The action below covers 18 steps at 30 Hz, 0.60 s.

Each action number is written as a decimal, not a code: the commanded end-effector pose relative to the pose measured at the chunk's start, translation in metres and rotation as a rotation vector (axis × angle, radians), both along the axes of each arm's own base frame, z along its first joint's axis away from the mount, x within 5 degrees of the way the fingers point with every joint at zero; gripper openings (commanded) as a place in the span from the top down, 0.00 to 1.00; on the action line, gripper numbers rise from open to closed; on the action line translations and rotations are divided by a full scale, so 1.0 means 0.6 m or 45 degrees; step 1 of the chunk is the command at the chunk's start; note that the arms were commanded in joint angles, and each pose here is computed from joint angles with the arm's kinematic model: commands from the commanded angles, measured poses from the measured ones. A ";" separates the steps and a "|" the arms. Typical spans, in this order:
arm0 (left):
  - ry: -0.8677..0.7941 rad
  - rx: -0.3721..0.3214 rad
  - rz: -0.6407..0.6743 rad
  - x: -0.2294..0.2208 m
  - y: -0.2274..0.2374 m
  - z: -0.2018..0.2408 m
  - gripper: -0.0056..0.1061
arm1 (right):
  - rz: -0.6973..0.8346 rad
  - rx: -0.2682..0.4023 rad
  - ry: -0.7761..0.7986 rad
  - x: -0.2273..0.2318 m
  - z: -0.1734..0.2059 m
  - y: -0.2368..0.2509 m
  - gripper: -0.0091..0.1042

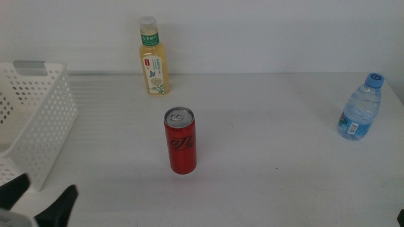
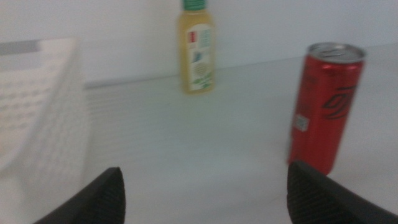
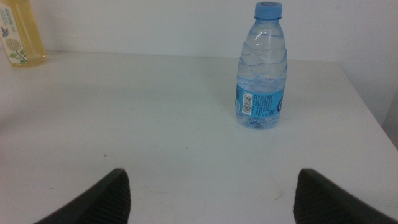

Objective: Use arms to grab the bottles and put them into the dustbin to the left of the table.

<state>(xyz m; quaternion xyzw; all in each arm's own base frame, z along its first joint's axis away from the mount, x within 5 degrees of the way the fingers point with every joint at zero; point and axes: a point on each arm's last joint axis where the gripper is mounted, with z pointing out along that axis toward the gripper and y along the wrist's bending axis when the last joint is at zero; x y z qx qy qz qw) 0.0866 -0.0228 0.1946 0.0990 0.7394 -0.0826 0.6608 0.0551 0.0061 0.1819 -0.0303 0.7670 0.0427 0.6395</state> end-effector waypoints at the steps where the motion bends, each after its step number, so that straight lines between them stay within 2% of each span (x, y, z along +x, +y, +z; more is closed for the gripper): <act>1: -0.113 -0.059 -0.043 0.015 -0.011 0.012 0.23 | -0.008 -0.005 -0.136 -0.002 0.017 -0.001 0.22; 11: -0.083 -0.075 -0.217 0.054 -0.059 -0.009 0.23 | -0.008 -0.005 -0.136 -0.002 0.017 -0.001 0.22; 18: -0.154 -0.122 -0.250 0.076 -0.078 -0.022 0.23 | -0.008 -0.005 -0.136 -0.002 0.017 -0.001 0.22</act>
